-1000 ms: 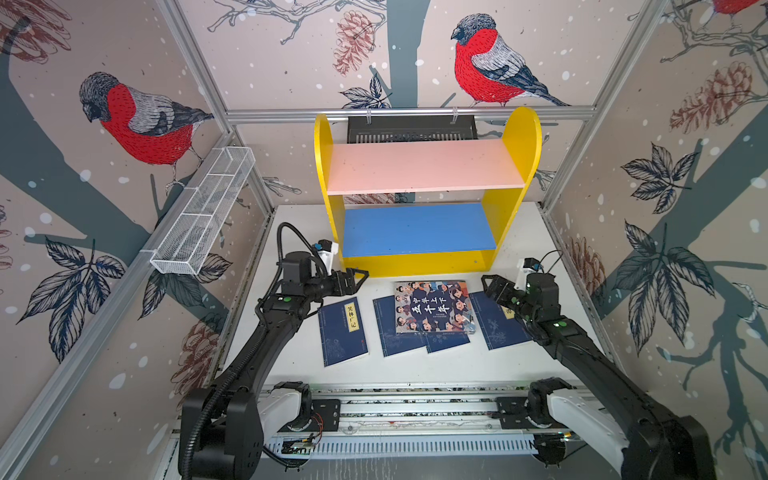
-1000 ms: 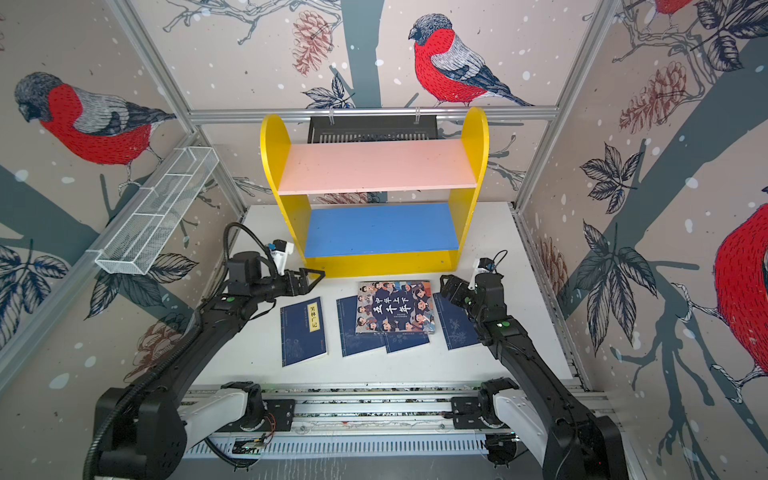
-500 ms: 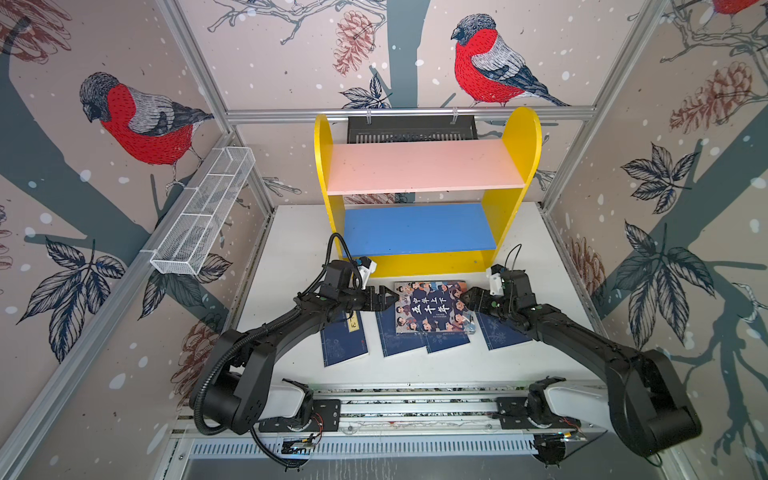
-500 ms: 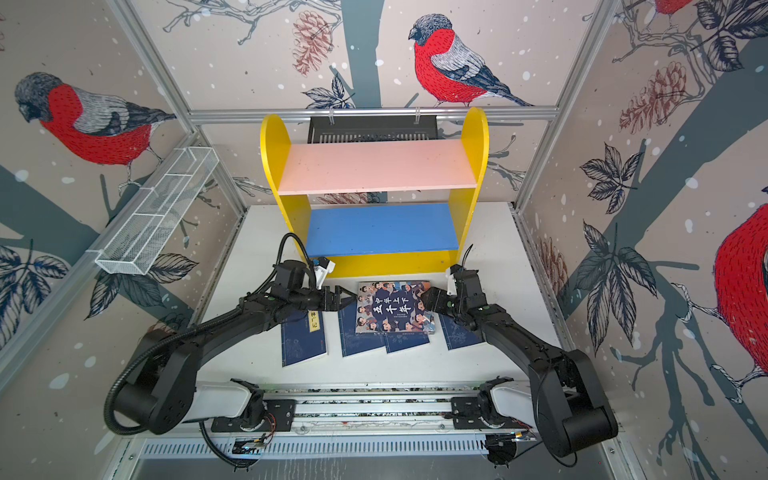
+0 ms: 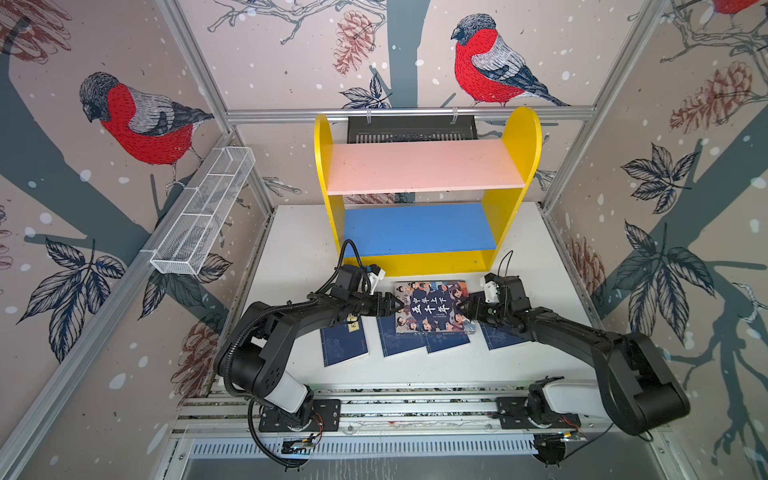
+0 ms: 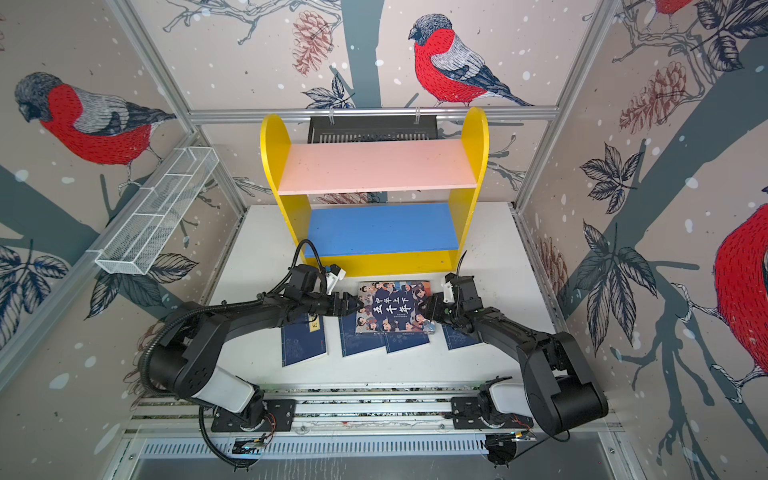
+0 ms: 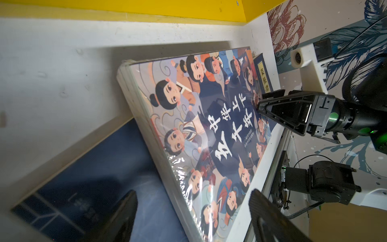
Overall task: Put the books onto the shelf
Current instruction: 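Reach both grippers toward opposite edges of the large illustrated book, then close both grippers on the illustrated book's side edges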
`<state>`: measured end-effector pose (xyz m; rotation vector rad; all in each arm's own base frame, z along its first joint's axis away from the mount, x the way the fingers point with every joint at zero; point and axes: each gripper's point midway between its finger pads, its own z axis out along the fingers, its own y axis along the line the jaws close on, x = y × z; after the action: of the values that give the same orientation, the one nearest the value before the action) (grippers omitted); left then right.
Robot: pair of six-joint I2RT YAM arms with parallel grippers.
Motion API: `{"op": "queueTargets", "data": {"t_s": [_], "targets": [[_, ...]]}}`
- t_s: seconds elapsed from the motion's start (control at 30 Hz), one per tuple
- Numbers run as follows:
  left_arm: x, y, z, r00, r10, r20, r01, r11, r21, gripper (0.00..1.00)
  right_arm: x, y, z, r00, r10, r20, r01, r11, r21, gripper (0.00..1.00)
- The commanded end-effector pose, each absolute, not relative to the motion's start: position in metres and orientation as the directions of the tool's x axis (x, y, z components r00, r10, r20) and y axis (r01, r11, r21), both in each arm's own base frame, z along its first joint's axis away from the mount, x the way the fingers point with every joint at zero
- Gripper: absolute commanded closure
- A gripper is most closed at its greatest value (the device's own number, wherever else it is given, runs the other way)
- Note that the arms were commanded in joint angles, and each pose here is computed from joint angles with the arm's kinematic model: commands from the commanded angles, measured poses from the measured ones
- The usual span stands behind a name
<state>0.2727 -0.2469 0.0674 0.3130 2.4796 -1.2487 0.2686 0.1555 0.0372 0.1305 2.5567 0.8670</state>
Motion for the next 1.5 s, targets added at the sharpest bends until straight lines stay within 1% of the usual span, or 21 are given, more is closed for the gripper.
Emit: {"op": "queueTargets", "data": {"t_s": [0.0, 0.23, 0.4, 0.57, 0.77, 0.83, 0.97, 1.17, 1.37, 1.47], "targets": [[0.271, -0.254, 0.072, -0.912, 0.041, -0.407, 0.363, 0.539, -0.76, 0.18, 0.267, 0.161, 0.036, -0.905, 0.224, -0.362, -0.06, 0.775, 0.629, 0.34], [0.261, -0.265, 0.063, -0.938, 0.073, -0.337, 0.33, 0.477, -0.814, 0.25, 0.263, 0.167, 0.029, -0.921, 0.203, -0.331, -0.066, 0.759, 0.648, 0.37], [0.256, -0.272, 0.06, -0.951, 0.088, -0.297, 0.305, 0.432, -0.849, 0.26, 0.262, 0.173, 0.032, -0.925, 0.193, -0.326, -0.087, 0.729, 0.679, 0.37], [0.252, -0.277, 0.063, -0.957, 0.102, -0.271, 0.289, 0.381, -0.878, 0.21, 0.259, 0.177, 0.036, -0.928, 0.187, -0.322, -0.105, 0.698, 0.708, 0.37], [0.253, -0.283, 0.082, -0.948, 0.108, -0.301, 0.319, 0.328, -0.889, 0.14, 0.26, 0.178, 0.043, -0.921, 0.181, -0.345, -0.132, 0.687, 0.714, 0.39], [0.253, -0.282, 0.084, -0.943, 0.107, -0.316, 0.333, 0.336, -0.881, 0.12, 0.261, 0.177, 0.046, -0.915, 0.185, -0.359, -0.142, 0.685, 0.715, 0.41], [0.253, -0.275, 0.071, -0.941, 0.111, -0.32, 0.337, 0.397, -0.854, 0.11, 0.264, 0.178, 0.059, -0.905, 0.19, -0.38, -0.17, 0.658, 0.733, 0.43], [0.257, -0.271, 0.054, -0.948, 0.108, -0.299, 0.314, 0.457, -0.832, 0.2, 0.259, 0.182, 0.067, -0.913, 0.177, -0.368, -0.191, 0.612, 0.768, 0.44], [0.258, -0.271, 0.05, -0.947, 0.114, -0.299, 0.317, 0.467, -0.825, 0.24, 0.256, 0.177, 0.071, -0.909, 0.192, -0.37, -0.192, 0.596, 0.78, 0.43], [0.256, -0.27, 0.051, -0.943, 0.117, -0.312, 0.329, 0.464, -0.822, 0.24, 0.254, 0.178, 0.08, -0.903, 0.195, -0.384, -0.215, 0.568, 0.794, 0.43]]}}
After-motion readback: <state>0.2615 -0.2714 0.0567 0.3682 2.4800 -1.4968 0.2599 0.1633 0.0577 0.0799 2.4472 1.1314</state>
